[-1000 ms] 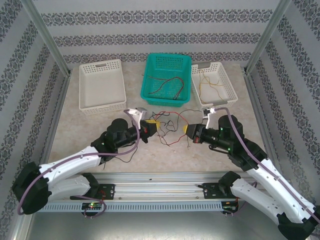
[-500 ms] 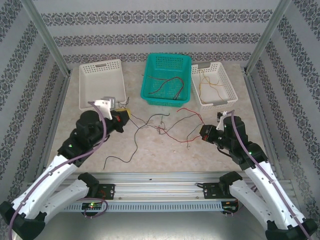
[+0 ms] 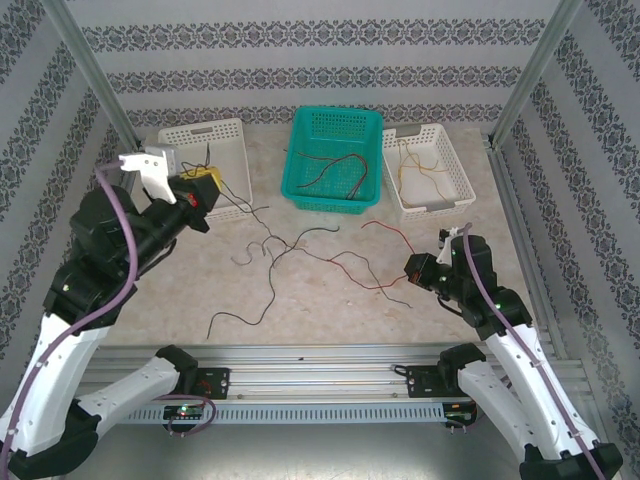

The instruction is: Untangle the cables

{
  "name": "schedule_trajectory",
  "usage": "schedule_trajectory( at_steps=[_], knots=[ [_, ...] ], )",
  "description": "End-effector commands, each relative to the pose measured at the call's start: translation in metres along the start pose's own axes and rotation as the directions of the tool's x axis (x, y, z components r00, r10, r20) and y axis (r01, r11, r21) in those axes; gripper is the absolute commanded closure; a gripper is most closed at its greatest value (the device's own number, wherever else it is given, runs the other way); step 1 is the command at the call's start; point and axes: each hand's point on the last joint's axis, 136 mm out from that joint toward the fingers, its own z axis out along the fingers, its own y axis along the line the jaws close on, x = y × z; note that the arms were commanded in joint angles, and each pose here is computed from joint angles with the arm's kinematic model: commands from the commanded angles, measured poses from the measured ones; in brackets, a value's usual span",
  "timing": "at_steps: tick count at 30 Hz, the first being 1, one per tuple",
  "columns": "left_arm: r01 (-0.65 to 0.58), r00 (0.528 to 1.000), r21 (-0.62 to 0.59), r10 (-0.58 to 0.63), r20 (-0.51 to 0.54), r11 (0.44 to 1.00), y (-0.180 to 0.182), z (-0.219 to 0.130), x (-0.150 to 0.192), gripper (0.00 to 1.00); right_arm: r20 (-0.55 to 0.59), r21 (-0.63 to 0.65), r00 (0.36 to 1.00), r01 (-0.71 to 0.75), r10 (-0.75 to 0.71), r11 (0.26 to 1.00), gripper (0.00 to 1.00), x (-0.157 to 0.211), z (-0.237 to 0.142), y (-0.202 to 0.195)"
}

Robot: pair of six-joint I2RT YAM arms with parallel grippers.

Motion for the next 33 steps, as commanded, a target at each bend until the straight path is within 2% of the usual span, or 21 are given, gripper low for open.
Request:
schedule_trajectory(
  at_steps=[1, 13, 22, 29, 33],
  knots=[
    [-0.072, 0.997, -0.056, 0.071, -0.027, 0.996, 0.008, -0.002, -0.006, 1.0, 0.004, -0.014, 1.0, 0.011, -0.011, 1.0, 1.0, 0.001, 0.004, -0.002],
    [-0.177, 0.982, -0.136, 0.184, 0.043, 0.975, 0.006, -0.024, -0.064, 1.0, -0.016, 0.118, 1.0, 0.019, -0.018, 0.993, 1.0, 0.016, 0.023, -0.046],
    [-0.228, 0.968, -0.21, 0.244, 0.056, 0.951, 0.012, -0.039, -0.086, 1.0, -0.017, 0.199, 0.999, 0.036, -0.033, 0.979, 1.0, 0.021, 0.028, -0.068],
    [-0.238, 0.966, -0.227, 0.254, 0.044, 0.944, 0.015, -0.039, -0.084, 1.0, -0.013, 0.207, 0.999, 0.033, -0.031, 0.978, 1.0, 0.021, 0.03, -0.07],
    [-0.249, 0.966, -0.217, 0.257, 0.011, 0.944, 0.016, -0.031, -0.075, 1.0, 0.029, 0.098, 0.999, 0.033, -0.036, 0.995, 1.0, 0.006, 0.011, -0.035]
  ],
)
